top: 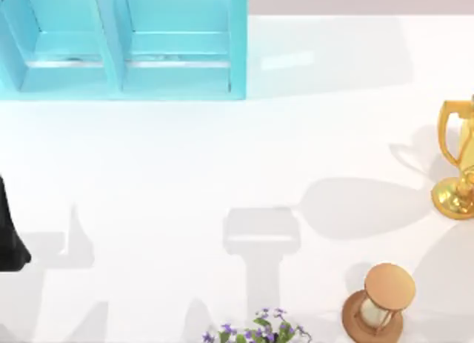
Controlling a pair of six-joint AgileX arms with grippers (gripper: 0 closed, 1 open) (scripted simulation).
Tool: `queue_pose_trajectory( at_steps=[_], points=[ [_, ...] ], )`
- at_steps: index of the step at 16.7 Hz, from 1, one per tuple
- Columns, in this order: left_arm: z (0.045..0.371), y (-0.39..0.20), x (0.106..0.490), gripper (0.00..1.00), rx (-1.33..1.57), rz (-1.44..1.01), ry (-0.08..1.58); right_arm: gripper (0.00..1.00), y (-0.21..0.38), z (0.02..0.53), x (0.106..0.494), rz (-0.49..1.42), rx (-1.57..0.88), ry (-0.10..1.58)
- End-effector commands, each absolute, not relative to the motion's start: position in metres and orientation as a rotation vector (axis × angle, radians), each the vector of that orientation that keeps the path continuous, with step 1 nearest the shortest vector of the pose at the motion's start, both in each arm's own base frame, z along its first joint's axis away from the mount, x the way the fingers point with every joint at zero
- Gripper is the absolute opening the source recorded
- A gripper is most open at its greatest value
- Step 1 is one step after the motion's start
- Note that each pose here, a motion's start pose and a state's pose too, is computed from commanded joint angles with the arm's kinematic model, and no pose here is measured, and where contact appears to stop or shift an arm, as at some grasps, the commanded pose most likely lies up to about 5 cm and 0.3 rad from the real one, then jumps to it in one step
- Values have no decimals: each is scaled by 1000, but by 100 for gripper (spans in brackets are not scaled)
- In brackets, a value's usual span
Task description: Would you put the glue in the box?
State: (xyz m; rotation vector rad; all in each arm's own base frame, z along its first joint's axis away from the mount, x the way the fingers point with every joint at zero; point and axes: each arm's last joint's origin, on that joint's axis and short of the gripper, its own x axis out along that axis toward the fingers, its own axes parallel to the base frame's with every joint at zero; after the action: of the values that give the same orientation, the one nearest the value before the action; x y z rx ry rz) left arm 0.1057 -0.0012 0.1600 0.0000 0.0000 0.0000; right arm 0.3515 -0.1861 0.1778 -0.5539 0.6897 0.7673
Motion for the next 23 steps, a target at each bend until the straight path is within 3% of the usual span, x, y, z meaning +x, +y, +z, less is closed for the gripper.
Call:
queue_pose_trajectory(
  at_steps=[4,11,23],
  points=[
    [160,-1,106,100,0,0,0,0,-237,159,284,895,-407,503],
    [160,-1,106,100,0,0,0,0,-269,142,199,778,-152,285],
    [160,-1,106,100,0,0,0,0,-259,128,200,773,-88,305]
  ],
)
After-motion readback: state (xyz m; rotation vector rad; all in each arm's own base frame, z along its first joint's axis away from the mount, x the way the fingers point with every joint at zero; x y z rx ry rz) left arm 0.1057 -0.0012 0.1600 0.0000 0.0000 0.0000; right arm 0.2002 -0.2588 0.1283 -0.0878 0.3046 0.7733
